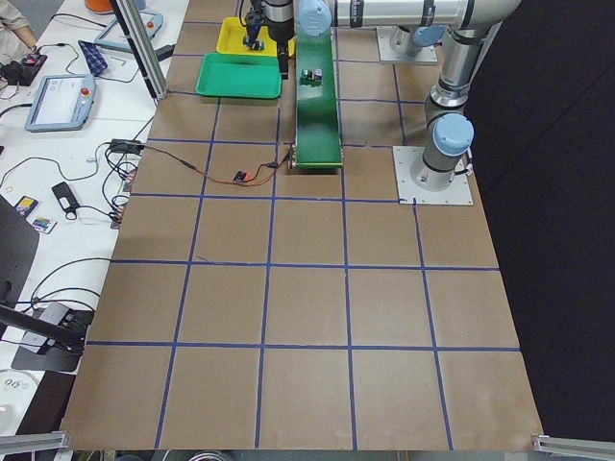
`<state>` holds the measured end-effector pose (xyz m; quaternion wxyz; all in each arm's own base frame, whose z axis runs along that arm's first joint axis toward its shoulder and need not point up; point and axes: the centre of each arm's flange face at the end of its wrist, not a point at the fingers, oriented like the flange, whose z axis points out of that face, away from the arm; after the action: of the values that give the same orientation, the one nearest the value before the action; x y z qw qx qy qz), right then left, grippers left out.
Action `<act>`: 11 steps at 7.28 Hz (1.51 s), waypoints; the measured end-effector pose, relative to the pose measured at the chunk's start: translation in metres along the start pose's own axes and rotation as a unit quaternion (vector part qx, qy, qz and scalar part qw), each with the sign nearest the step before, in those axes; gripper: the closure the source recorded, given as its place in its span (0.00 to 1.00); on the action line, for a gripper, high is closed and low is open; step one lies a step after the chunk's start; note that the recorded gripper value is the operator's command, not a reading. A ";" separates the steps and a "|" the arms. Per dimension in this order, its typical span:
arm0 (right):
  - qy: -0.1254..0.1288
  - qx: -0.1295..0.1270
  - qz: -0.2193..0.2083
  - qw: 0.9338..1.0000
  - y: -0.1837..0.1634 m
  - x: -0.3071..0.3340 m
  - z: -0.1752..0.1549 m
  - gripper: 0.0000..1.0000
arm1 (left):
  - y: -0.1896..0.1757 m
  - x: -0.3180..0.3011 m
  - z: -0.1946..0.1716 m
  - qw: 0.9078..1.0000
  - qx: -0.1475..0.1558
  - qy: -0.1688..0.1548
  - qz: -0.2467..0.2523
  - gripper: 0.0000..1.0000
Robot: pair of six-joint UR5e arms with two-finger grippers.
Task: Sort buttons by color to trays
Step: 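Place the green button into the green tray with the right gripper, then grasp the last green button on the belt with the right gripper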
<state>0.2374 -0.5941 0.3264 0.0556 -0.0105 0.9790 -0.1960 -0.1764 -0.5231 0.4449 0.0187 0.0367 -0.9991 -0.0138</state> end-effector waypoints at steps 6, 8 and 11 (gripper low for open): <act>0.031 -0.140 0.076 0.987 0.129 0.019 0.000 0.00 | 0.000 0.000 0.000 1.000 0.000 -0.001 0.000 0.00; 0.040 -0.175 0.095 0.979 0.148 0.020 -0.006 0.00 | 0.000 0.000 0.000 1.000 0.000 0.000 0.000 0.00; 0.045 -0.203 0.101 0.973 0.141 0.016 -0.024 0.00 | 0.001 0.000 -0.002 1.000 0.001 0.000 0.000 0.00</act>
<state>0.2187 -0.4555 0.2923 0.0280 0.0860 0.9958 0.0136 -0.1764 -0.5221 0.4466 0.0191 0.0365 -0.9991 -0.0125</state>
